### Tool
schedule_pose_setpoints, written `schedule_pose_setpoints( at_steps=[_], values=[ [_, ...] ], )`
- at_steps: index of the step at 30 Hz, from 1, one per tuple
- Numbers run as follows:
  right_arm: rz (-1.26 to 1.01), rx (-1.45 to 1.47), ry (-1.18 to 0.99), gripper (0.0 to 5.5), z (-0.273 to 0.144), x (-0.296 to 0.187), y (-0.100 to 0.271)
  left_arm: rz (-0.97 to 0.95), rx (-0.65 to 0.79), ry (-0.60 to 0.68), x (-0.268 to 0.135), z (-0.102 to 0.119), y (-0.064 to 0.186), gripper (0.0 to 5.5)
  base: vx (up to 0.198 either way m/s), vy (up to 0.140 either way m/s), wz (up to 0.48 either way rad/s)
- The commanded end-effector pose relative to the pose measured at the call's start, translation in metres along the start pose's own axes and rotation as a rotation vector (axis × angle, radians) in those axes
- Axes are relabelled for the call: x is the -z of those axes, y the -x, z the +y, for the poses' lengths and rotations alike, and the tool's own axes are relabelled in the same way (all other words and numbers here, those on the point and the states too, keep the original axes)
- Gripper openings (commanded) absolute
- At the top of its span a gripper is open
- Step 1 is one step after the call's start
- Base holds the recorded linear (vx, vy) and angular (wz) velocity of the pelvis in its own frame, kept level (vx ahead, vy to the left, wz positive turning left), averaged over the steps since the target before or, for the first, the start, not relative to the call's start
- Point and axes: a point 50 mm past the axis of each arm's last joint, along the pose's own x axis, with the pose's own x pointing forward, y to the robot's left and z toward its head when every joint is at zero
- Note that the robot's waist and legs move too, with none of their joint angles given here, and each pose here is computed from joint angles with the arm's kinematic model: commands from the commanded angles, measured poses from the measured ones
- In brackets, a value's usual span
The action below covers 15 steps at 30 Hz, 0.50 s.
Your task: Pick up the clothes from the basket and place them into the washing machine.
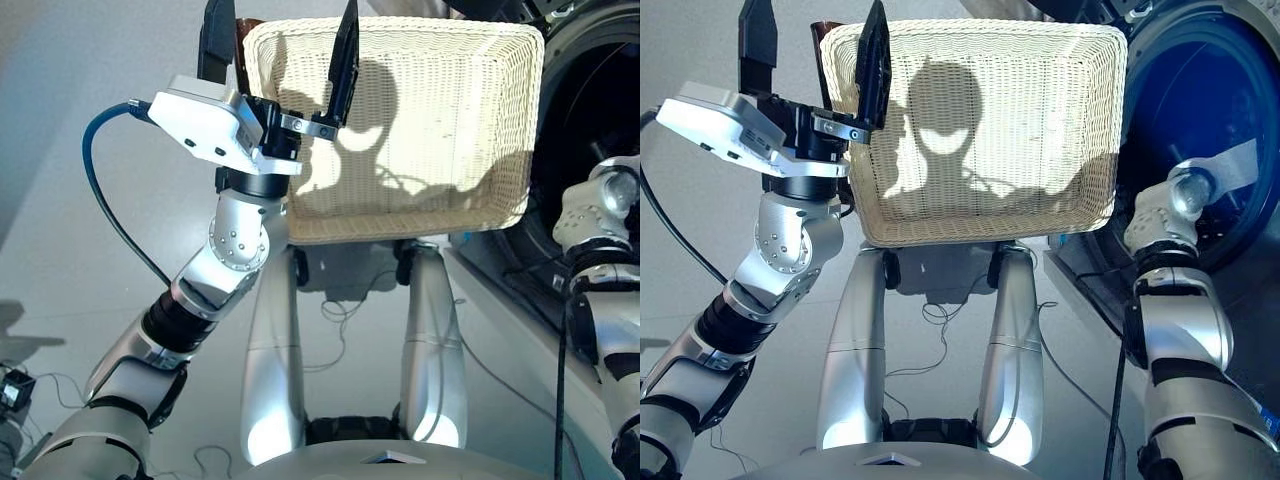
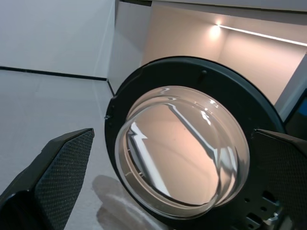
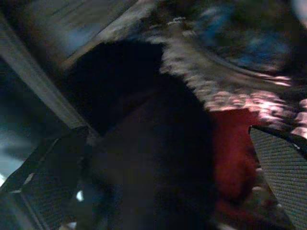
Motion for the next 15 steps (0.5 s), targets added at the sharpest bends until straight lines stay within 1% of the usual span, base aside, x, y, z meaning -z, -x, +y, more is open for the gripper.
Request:
schedule_pose_setpoints(
  at_steps=[1,2,4,6,7,8,11,15],
  values=[
    [-0.048,-0.225,0.034,5.50,0.025,0.000,0.015,-0.131,0.020,0.076,-0.023,-0.006,-0.004,5.50,0.000,0.000,0.000],
    [-0.023,-0.317,0.033,5.50,0.033,0.008,0.025,-0.117,0.015,0.085,-0.021,-0.004,-0.003,5.50,0.000,0.000,0.000],
    [0.033,-0.419,0.020,5.50,0.037,0.021,0.037,-0.080,0.015,0.089,-0.015,-0.002,0.000,5.50,0.000,0.000,0.000],
    [0.119,-0.496,0.019,5.50,0.036,0.038,0.048,-0.046,0.013,0.081,-0.010,0.002,0.004,5.50,0.000,0.000,0.000],
    [0.138,-0.534,0.056,5.50,0.036,0.043,0.052,-0.036,0.011,0.075,-0.009,0.004,0.006,5.50,0.000,0.000,0.000],
    [0.148,-0.593,0.086,5.50,0.039,0.046,0.059,-0.026,0.002,0.075,-0.007,0.007,0.008,5.50,0.000,0.000,0.000],
    [0.183,-0.704,0.035,5.50,0.047,0.053,0.076,0.024,-0.018,0.100,-0.001,0.011,0.015,5.50,0.000,0.000,0.000],
    [0.146,-0.824,0.095,5.50,0.054,0.052,0.093,0.052,-0.037,0.090,0.003,0.018,0.023,5.50,0.000,0.000,0.000]
  ],
)
